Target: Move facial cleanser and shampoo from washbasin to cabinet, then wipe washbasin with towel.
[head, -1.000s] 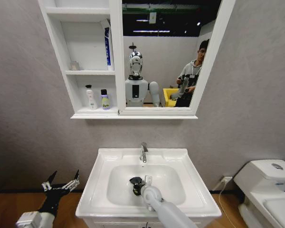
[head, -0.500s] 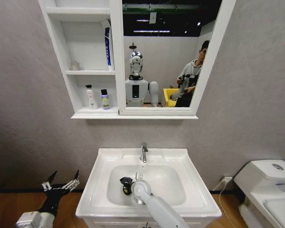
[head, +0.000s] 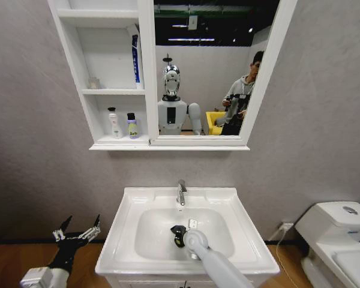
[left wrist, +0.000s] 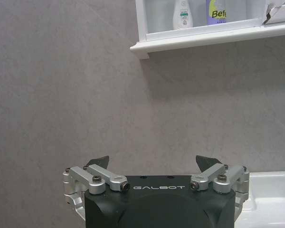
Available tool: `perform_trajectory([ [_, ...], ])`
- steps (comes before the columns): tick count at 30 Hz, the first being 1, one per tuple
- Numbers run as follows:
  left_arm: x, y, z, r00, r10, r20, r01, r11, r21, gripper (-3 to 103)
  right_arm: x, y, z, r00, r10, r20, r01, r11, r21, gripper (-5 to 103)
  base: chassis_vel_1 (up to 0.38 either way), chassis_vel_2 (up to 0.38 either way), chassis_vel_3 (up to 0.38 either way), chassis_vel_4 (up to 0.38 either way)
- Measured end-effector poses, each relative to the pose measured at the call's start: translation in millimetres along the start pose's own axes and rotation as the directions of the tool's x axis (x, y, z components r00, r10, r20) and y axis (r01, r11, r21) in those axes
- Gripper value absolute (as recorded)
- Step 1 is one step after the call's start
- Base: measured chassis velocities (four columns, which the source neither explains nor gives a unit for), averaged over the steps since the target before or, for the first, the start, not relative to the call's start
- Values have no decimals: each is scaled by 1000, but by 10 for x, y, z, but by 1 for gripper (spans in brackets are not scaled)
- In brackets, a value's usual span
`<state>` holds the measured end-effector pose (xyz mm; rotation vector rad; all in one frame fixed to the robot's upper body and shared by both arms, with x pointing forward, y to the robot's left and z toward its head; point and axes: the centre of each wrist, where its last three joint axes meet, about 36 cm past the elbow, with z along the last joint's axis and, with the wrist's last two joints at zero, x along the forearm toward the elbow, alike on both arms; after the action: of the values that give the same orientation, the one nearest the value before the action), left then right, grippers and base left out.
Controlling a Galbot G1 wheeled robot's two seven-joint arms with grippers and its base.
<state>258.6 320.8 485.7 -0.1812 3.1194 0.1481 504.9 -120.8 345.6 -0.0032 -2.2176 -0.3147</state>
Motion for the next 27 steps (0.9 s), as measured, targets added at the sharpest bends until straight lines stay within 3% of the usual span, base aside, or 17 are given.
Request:
perform_trajectory([
  [5,0,0,0,1000,0,0,0,1000,0,100,10,-158,65,993,108,53,-109,994,15,8,0,0,0,0],
  [12,0,0,0,1000,0,0,0,1000,0,100,-49,-115,99,995,89,42,-90,996,4,8,0,0,0,0],
  [16,0,0,0,1000,0,0,0,1000,0,100,-57,130,-21,1000,8,15,-8,1000,-9,8,0,0,0,0],
  [17,0,0,0,1000,0,0,0,1000,0,100,-52,286,-124,999,-29,13,29,1000,-9,8,0,0,0,0],
  [27,0,0,0,1000,0,0,0,1000,0,100,-191,964,-38,991,-126,-37,127,991,39,8,0,0,0,0],
])
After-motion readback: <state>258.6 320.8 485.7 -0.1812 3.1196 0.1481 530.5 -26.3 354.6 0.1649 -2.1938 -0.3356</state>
